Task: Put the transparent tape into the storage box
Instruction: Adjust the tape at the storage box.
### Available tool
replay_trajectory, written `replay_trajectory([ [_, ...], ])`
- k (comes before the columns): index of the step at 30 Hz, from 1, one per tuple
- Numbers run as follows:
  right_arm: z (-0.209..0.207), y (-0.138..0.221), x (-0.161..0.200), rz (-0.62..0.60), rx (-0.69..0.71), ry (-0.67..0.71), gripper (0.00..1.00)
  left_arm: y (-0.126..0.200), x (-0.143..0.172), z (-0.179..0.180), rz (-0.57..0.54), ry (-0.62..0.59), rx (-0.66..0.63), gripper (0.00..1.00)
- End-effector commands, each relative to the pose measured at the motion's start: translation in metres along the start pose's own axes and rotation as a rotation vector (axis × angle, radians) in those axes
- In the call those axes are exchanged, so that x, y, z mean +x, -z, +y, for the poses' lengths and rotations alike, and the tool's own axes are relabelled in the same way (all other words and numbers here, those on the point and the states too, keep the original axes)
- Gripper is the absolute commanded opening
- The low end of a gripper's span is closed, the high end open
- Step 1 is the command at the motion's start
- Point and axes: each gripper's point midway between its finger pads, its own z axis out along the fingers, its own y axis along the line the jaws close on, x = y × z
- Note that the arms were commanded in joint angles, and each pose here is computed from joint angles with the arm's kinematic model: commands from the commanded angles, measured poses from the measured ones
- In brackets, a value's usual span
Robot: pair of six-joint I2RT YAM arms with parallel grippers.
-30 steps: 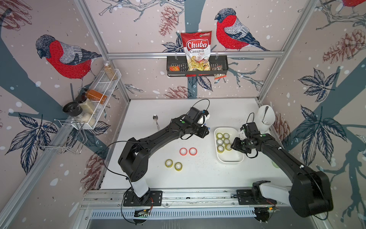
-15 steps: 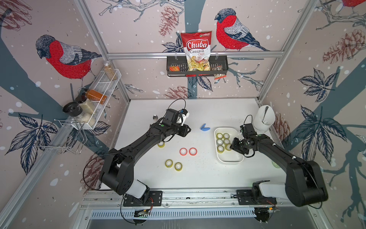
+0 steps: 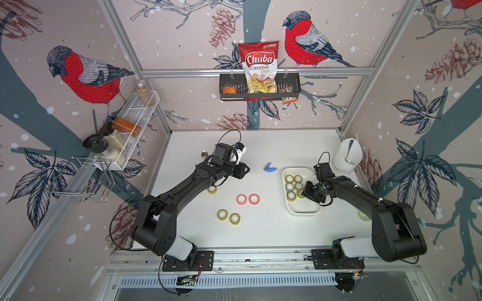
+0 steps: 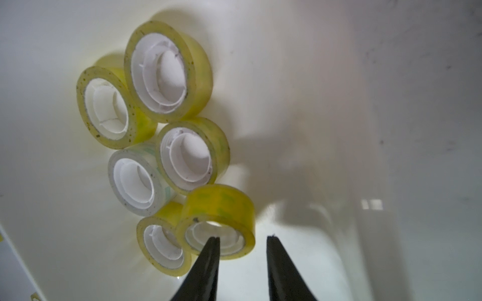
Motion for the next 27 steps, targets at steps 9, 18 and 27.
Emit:
replay_trajectory([
  [9,-0.002,-0.003,-0.004,-0.017,0.012,0.0,0.23,0.001,-0.01,-0.002,-0.033,-0.021,0.013,0.33],
  [18,0.001,0.007,-0.003,-0.029,0.002,0.007,0.11,0.0,-0.01,-0.001,-0.031,-0.022,0.011,0.32],
  [27,0.001,0.011,0.014,-0.004,-0.008,-0.006,0.09,0.001,-0.011,0.0,-0.033,-0.023,0.01,0.32],
])
